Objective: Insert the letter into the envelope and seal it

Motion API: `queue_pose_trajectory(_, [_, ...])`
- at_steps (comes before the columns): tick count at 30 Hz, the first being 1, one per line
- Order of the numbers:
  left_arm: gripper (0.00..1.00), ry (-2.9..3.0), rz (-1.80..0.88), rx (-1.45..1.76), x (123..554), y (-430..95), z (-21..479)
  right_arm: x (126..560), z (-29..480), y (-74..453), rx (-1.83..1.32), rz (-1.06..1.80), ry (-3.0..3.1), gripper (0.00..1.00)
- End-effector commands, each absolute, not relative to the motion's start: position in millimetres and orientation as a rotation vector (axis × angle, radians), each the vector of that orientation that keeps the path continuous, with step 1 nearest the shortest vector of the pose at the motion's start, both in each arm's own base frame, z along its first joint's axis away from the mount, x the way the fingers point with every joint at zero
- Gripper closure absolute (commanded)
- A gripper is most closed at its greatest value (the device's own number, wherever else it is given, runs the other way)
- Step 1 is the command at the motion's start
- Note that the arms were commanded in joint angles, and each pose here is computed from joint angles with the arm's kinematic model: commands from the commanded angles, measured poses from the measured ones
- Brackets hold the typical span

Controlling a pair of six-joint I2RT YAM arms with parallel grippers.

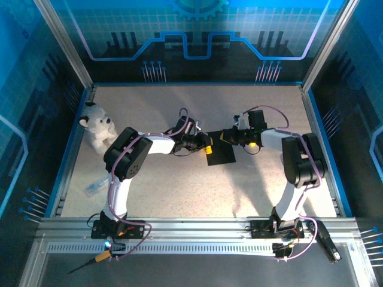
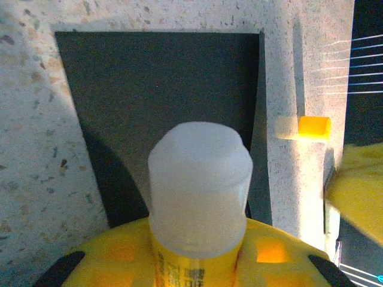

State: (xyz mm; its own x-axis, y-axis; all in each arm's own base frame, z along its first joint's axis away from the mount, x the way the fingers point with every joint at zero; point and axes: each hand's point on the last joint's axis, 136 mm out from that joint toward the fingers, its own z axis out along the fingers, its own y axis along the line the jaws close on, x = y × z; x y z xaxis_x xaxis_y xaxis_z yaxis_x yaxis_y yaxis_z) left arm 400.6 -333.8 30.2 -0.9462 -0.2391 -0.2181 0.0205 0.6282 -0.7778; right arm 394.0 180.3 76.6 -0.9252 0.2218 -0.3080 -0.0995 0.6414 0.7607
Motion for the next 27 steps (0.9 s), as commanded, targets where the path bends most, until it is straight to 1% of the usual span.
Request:
queue_pose_trajectory(1, [1.00,2.673,-1.170,-0.194,382,-323,2,396,87,167,0.128,1.129,2.458,1.00])
queue_pose_trajectory(5, [1.00,2.670,-1.173,-0.191,383,-323,3,389,67,160,0.158,1.087,2.523,1.00])
queue_pose_trajectory(13, [1.00,2.678,-1.163,-0.176,381,-323,4,373,30,162,0.202,1.087,2.623,1.00])
queue_pose_trajectory(20, [1.00,2.686,-1.151,-0.149,382,-323,5,357,-1,158,0.242,1.031,2.726,1.00])
queue_pose_trajectory(24, [1.00,2.690,-1.149,-0.130,382,-323,6,355,-6,156,0.244,1.003,2.743,1.00])
queue_pose_trajectory(27, [1.00,2.693,-1.147,-0.123,382,-324,6,344,-13,153,0.251,0.983,2.773,1.00])
